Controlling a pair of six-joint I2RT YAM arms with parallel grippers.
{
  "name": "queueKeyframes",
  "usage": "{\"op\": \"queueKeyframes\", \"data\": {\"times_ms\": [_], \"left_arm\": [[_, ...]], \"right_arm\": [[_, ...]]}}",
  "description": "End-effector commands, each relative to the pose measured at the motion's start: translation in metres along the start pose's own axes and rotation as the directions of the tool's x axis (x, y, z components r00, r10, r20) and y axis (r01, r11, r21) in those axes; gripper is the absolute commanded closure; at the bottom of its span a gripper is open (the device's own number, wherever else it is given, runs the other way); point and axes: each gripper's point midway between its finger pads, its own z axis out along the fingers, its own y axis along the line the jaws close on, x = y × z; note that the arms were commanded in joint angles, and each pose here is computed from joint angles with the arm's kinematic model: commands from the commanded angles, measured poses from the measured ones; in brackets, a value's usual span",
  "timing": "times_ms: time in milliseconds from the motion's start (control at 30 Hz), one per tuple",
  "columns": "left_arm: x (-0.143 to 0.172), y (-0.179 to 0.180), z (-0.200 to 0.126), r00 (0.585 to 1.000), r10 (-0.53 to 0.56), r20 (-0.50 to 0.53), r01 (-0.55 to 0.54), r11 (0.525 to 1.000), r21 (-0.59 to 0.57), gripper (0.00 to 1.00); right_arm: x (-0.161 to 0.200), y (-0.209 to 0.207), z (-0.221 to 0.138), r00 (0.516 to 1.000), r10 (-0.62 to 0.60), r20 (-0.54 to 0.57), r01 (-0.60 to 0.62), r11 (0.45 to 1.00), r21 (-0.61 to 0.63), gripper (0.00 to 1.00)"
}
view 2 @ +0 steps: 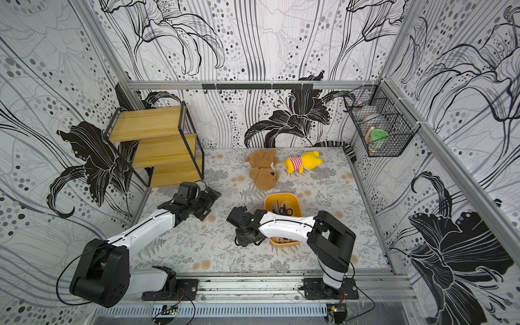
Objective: Put the scissors into the storage box
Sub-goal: Pick up the scissors from the center of the board.
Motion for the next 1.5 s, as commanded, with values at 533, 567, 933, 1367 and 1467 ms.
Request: {"op": "queueKeyframes", "data": {"times_ms": [533, 567, 933, 1367, 1467], "left_arm": [[-0.006, 0.003, -0.004, 0.999, -0.008, 0.046, 0.007, 1.0, 0.023, 0.03], [-0.007, 0.004, -0.004, 0.999, -0.011, 0.044, 0.011, 1.0, 0.022, 0.03], [-0.008, 0.003, -0.008, 0.999, -0.013, 0.05, 0.011, 0.999, 0.031, 0.03], [-0.016, 0.005, -0.008, 0.997, -0.004, 0.073, 0.002, 1.0, 0.027, 0.03], [-0.021, 0.002, -0.009, 0.996, 0.018, 0.09, -0.019, 1.0, 0.014, 0.03]], "right_arm": [[0.014, -0.023, 0.025, 0.997, 0.034, -0.068, -0.025, 0.991, 0.131, 0.7], [0.014, -0.023, 0.026, 0.997, 0.033, -0.069, -0.024, 0.991, 0.133, 0.71], [0.015, -0.028, 0.035, 0.995, 0.051, -0.088, -0.037, 0.987, 0.155, 0.83], [-0.032, -0.011, 0.003, 0.998, -0.025, 0.051, 0.018, 0.991, 0.13, 1.0], [-0.059, -0.01, -0.022, 0.991, -0.019, 0.135, 0.005, 0.995, 0.101, 1.0]]}}
